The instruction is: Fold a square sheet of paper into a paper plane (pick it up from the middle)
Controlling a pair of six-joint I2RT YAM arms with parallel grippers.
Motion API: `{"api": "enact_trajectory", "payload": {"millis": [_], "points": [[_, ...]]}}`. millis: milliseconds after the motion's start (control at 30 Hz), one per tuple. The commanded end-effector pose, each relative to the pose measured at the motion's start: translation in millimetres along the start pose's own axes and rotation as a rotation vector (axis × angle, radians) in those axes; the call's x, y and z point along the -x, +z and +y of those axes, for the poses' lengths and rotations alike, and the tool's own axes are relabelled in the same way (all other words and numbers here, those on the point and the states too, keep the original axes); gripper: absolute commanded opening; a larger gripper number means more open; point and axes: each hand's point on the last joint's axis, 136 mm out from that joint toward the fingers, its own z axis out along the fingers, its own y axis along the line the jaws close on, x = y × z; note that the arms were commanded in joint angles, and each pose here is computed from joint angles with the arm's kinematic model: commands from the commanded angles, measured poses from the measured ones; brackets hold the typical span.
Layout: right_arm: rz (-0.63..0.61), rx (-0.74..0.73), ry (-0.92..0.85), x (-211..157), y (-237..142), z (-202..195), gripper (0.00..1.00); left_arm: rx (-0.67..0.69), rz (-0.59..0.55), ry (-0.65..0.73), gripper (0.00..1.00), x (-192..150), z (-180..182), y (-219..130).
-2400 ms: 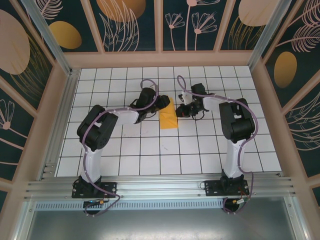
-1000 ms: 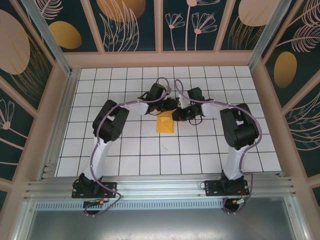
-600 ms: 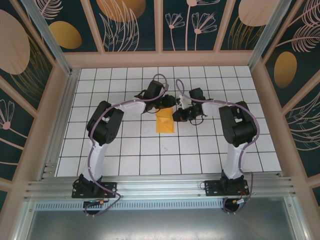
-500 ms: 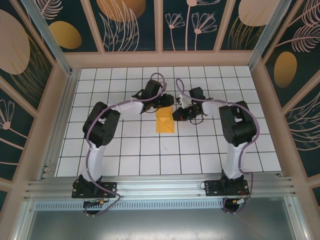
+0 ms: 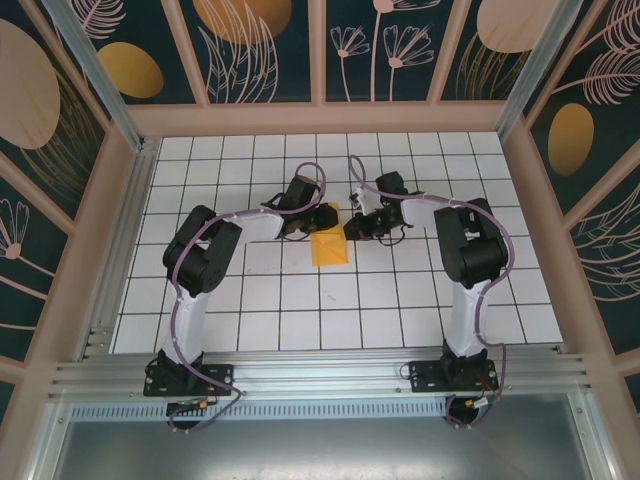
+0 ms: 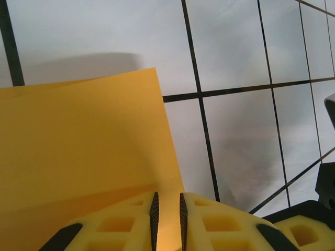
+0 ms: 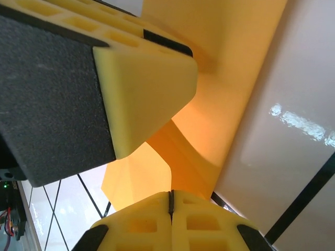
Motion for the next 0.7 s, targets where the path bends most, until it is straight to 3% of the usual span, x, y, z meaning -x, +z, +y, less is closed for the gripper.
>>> {"api": "enact_trajectory", "payload": {"millis": [0, 667], "points": [[0.013, 0.015, -0.02, 4, 1, -1, 0.01, 0.03, 0.009, 0.003, 0.22, -2, 11, 10], [0.052, 0.046, -0.046, 8, 11, -5, 0.01, 0.051, 0.055, 0.064, 0.2, -8, 18, 19]]}}
